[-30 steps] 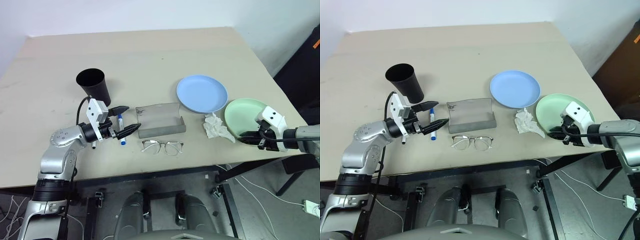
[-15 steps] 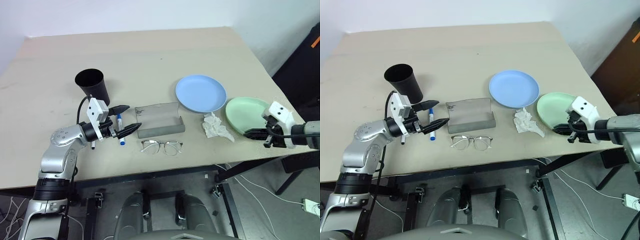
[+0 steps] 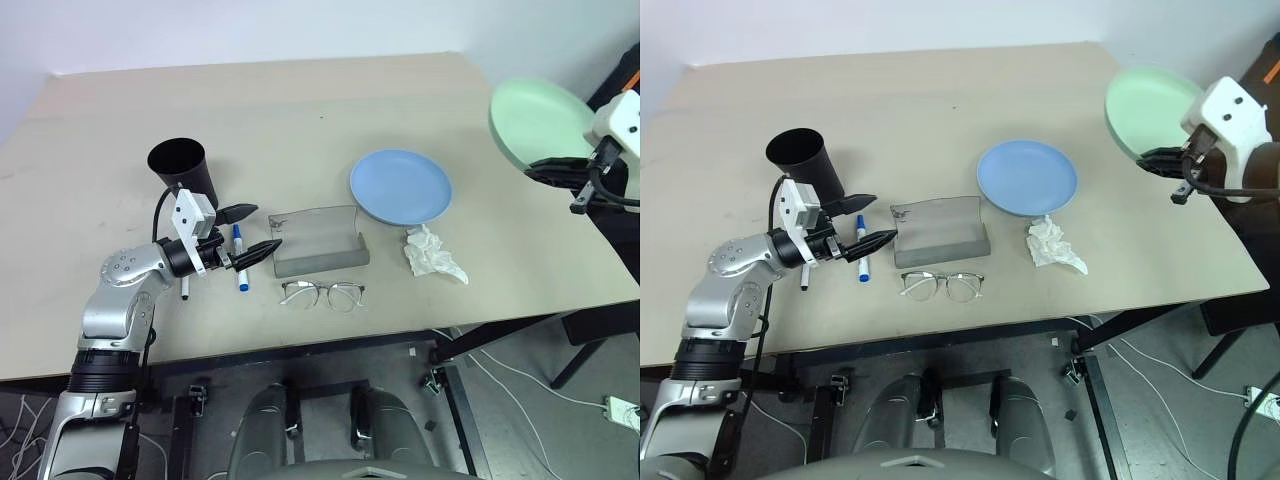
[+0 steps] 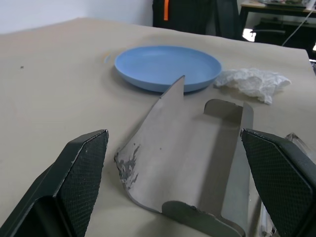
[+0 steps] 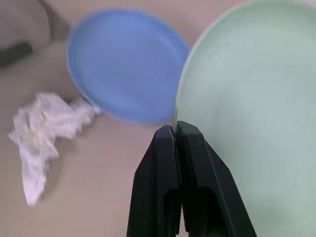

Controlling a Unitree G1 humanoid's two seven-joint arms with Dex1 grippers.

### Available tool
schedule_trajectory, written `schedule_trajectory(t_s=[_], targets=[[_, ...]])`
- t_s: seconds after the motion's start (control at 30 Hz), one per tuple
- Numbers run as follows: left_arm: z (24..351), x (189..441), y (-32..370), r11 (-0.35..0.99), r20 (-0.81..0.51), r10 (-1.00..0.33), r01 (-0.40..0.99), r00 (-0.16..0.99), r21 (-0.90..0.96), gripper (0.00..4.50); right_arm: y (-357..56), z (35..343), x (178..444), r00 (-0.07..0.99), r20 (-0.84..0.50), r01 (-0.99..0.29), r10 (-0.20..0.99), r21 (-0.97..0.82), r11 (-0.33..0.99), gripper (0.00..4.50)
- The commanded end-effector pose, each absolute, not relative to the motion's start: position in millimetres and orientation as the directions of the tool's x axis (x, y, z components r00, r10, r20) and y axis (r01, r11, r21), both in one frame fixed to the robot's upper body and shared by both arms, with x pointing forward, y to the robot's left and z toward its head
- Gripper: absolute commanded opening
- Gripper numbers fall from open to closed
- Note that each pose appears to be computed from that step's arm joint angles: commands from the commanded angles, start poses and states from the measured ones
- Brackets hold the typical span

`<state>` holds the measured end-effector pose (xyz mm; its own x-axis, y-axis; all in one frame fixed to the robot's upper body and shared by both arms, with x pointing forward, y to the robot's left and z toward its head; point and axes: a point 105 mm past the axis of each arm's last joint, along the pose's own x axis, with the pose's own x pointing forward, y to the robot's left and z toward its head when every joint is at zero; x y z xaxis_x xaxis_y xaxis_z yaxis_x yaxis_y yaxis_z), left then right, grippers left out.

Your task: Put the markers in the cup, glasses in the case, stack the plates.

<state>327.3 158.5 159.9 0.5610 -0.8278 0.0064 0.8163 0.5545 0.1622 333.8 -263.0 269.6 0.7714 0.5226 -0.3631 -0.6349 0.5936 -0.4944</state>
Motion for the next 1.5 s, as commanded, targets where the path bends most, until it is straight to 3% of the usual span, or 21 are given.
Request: schedule_trajectory(t_s=[0.03, 0.43, 0.6, 0.83, 0.97, 1.3, 1.5], targets=[[171, 327, 157, 0.549, 0.031, -0.831, 0.811, 0.555, 0.2, 4.5, -232, 275, 344, 0.716, -0.334, -0.682, 0.613, -0.522, 0.512, 0.03], [171, 325, 156, 0.566, 0.04, -0.82, 0.799, 0.571, 0.203, 4.5, -181, 218, 387, 0.55, -0.495, -0.821, 0.672, -0.467, 0.327, 0.03], [175, 324, 154, 0.57, 0.049, -0.817, 0.794, 0.574, 0.209, 4.5, -172, 192, 391, 0.499, -0.559, -0.859, 0.662, -0.418, 0.295, 0.03], [180, 322, 154, 0.578, 0.073, -0.813, 0.788, 0.577, 0.211, 4.5, -165, 183, 393, 0.492, -0.553, -0.862, 0.673, -0.418, 0.287, 0.03], [183, 322, 153, 0.579, 0.068, -0.812, 0.786, 0.579, 0.218, 4.5, -162, 183, 393, 0.493, -0.559, -0.858, 0.667, -0.438, 0.267, 1.0], [181, 324, 157, 0.58, 0.064, -0.811, 0.784, 0.582, 0.22, 4.5, -164, 185, 406, 0.571, -0.529, -0.803, 0.628, -0.517, 0.296, 4.4], [181, 325, 156, 0.579, 0.063, -0.812, 0.785, 0.58, 0.22, 4.5, -161, 208, 400, 0.557, -0.452, -0.81, 0.697, -0.483, 0.334, 4.46]])
